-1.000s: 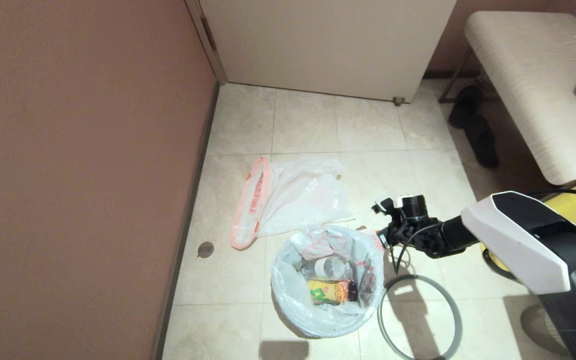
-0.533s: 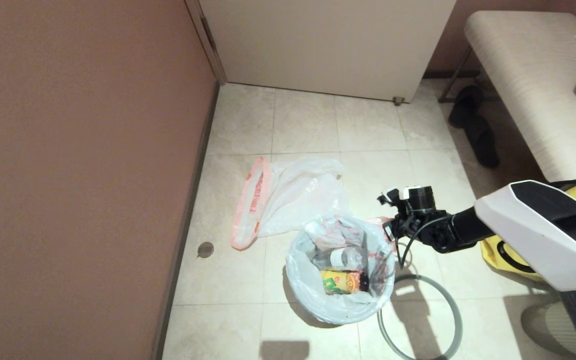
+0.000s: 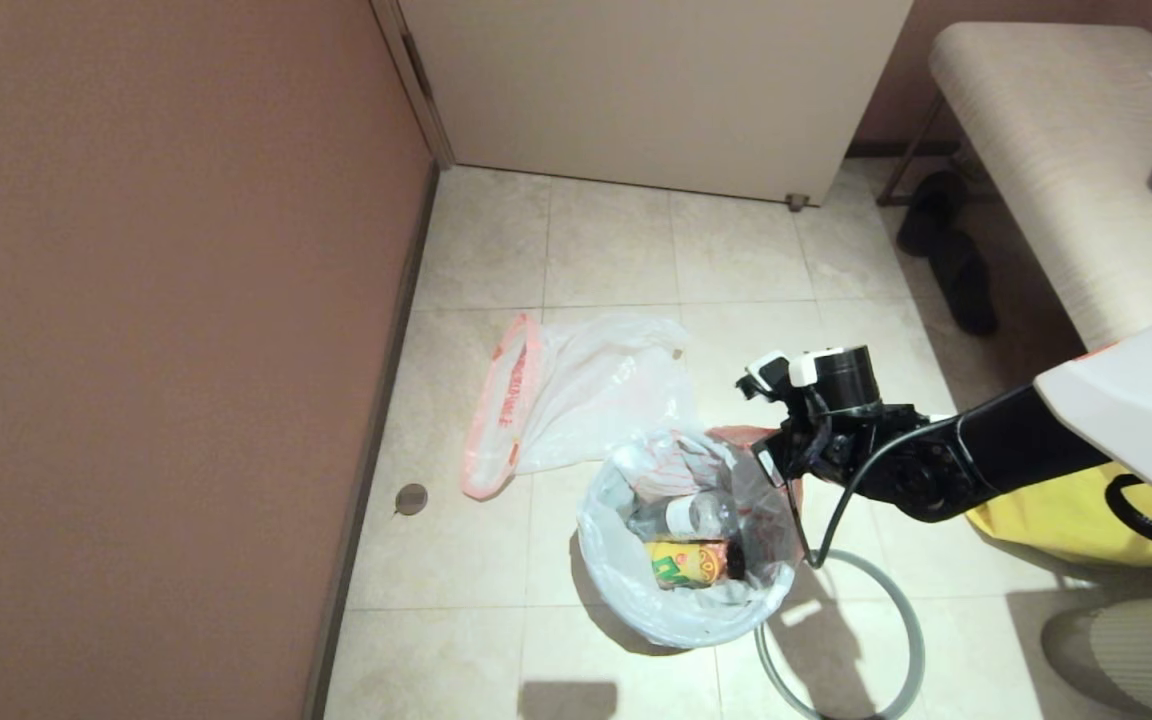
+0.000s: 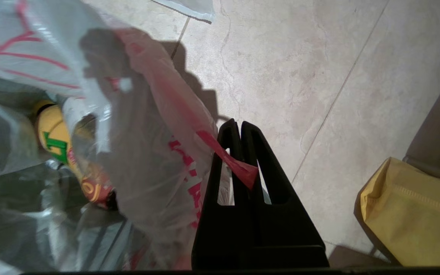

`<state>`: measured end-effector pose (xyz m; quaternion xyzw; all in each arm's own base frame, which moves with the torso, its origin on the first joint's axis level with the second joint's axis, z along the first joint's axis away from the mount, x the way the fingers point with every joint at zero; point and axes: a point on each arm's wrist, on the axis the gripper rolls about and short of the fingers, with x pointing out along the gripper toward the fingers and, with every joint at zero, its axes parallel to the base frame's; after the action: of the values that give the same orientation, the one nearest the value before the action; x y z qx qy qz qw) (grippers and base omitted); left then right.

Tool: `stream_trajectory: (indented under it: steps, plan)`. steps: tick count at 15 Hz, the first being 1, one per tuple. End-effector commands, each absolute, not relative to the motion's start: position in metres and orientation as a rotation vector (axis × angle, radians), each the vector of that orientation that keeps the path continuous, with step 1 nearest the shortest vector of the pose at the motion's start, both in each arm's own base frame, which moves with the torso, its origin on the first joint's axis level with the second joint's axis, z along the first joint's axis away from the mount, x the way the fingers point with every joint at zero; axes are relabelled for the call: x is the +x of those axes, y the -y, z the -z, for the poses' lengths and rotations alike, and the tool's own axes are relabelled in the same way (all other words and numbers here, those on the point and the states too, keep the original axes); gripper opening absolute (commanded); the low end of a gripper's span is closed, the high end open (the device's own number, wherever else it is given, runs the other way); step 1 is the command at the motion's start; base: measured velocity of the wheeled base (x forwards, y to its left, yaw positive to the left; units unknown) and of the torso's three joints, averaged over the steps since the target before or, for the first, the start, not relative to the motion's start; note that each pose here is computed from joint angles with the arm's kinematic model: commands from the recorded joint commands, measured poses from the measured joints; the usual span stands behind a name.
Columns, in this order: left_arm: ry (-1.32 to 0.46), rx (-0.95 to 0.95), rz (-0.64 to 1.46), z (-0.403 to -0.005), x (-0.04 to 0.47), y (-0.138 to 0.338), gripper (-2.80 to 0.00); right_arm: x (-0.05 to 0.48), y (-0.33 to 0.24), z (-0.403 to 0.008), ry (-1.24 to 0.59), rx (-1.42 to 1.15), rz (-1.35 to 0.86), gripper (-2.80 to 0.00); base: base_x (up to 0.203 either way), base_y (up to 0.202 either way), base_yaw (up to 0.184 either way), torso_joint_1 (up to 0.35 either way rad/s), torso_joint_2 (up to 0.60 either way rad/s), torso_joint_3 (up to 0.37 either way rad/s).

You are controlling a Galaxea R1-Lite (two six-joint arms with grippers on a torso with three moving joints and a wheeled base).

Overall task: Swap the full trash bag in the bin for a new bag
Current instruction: Place the trash bag on the floor

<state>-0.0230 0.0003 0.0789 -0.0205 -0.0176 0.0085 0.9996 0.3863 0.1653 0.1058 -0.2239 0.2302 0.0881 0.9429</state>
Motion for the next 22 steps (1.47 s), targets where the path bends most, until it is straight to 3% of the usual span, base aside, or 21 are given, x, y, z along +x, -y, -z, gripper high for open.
stream_trajectory:
  steps: [1, 4, 7, 11, 18, 22]
  plan:
    - [0.034, -0.042, -0.018, -0.079, -0.023, 0.000, -2.80, 0.352, -0.176, -0.133, -0.426, -0.425, -0.207, -2.80, 0.000, 0.000, 0.000, 0.000, 0.00, 0.000]
    - [0.034, -0.042, -0.018, -0.079, -0.023, 0.000, -2.80, 0.331, -0.172, -0.151, -0.409, -0.357, -0.206, -2.80, 0.000, 0.000, 0.000, 0.000, 0.00, 0.000]
    - [0.034, -0.042, -0.017, -0.079, -0.023, 0.000, -2.80, 0.353, -0.146, -0.142, -0.437, -0.330, -0.222, -2.80, 0.000, 0.000, 0.000, 0.000, 0.00, 0.000]
    - [0.036, -0.042, -0.021, -0.079, -0.023, 0.000, -2.80, 0.385, -0.163, -0.133, -0.483, -0.304, -0.296, -2.80, 0.000, 0.000, 0.000, 0.000, 0.00, 0.000]
    - [0.036, -0.042, -0.021, -0.079, -0.023, 0.000, -2.80, 0.290, -0.169, -0.250, -0.308, -0.262, -0.276, -2.80, 0.000, 0.000, 0.000, 0.000, 0.00, 0.000]
    - [0.036, -0.042, -0.021, -0.079, -0.023, 0.000, -2.80, 0.263, -0.169, -0.253, -0.400, -0.268, -0.269, -2.80, 0.000, 0.000, 0.000, 0.000, 0.00, 0.000]
